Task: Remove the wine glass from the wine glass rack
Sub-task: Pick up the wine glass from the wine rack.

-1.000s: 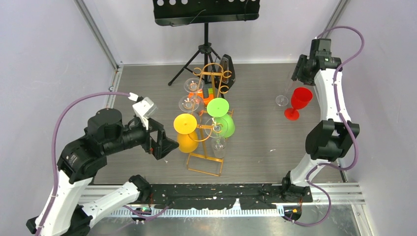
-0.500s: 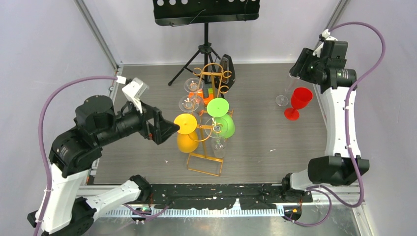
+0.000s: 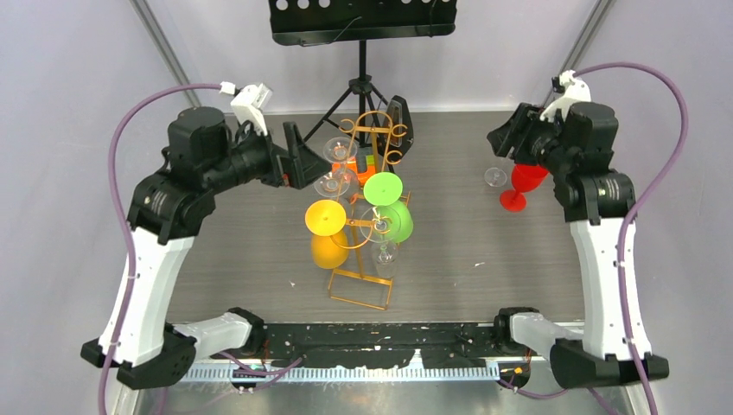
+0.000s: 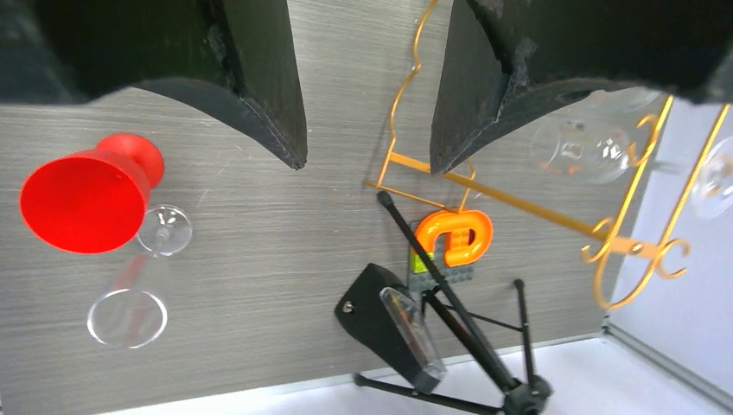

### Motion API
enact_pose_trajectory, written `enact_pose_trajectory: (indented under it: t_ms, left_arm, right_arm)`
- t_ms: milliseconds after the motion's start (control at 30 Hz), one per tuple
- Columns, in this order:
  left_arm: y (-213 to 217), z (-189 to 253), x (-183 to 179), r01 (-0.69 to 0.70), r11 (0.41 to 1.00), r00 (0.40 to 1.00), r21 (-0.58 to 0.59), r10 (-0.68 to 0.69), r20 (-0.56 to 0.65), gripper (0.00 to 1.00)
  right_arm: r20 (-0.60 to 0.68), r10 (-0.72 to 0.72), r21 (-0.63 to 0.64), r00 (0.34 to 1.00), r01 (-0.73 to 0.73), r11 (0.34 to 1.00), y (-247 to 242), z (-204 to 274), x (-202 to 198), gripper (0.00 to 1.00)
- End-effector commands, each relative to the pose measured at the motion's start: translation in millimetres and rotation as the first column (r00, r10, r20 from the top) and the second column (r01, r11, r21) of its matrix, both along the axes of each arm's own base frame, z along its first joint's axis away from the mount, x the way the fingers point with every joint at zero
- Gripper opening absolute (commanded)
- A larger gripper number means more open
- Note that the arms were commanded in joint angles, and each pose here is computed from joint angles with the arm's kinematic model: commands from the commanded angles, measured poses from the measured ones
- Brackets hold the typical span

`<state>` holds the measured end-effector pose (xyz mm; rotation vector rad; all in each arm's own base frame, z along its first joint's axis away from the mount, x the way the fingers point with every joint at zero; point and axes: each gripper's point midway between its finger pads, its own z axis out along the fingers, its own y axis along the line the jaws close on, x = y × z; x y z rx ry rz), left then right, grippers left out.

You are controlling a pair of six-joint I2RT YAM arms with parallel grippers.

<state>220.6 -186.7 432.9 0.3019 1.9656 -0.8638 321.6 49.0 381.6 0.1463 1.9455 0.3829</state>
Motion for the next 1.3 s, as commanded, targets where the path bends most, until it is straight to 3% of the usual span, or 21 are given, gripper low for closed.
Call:
enact_pose_trajectory:
  t_ms: [0,367,833,1133,1267]
  left_arm:
    - [-13.0,23.1,18.3,0.028,0.993,1.000,-0.115,-0.027,0.009,1.00]
    - [-17.8,-0.6,72.6,-0.040,0.973,0.992,-0.226,0.012,-0.123,0.96]
    - [-18.5,-50.8,110.3,-0.099,0.964,0.958,-0.248,0.025,-0.286,0.85]
    - [-22.0,-68.9,112.0,-0.097,0.964,0.943,-0.249,0.008,-0.334,0.69]
    - [-21.9,-75.3,111.0,-0.094,0.965,0.938,-0.247,0.003,-0.346,0.57]
  right_arm:
    - [0.147,0.059,0.033,0.987,-0.065,0.997,19.2,32.5,-26.8,0.61]
    - [0.227,0.169,0.037,0.959,-0.182,0.983,45.1,40.0,-72.3,0.63]
    - [0.268,0.201,0.002,0.942,-0.209,0.978,51.9,46.8,-84.3,0.64]
    - [0.271,0.199,-0.021,0.942,-0.201,0.979,52.2,44.1,-83.3,0.64]
    - [0.273,0.206,-0.017,0.940,-0.209,0.978,54.0,43.2,-83.6,0.64]
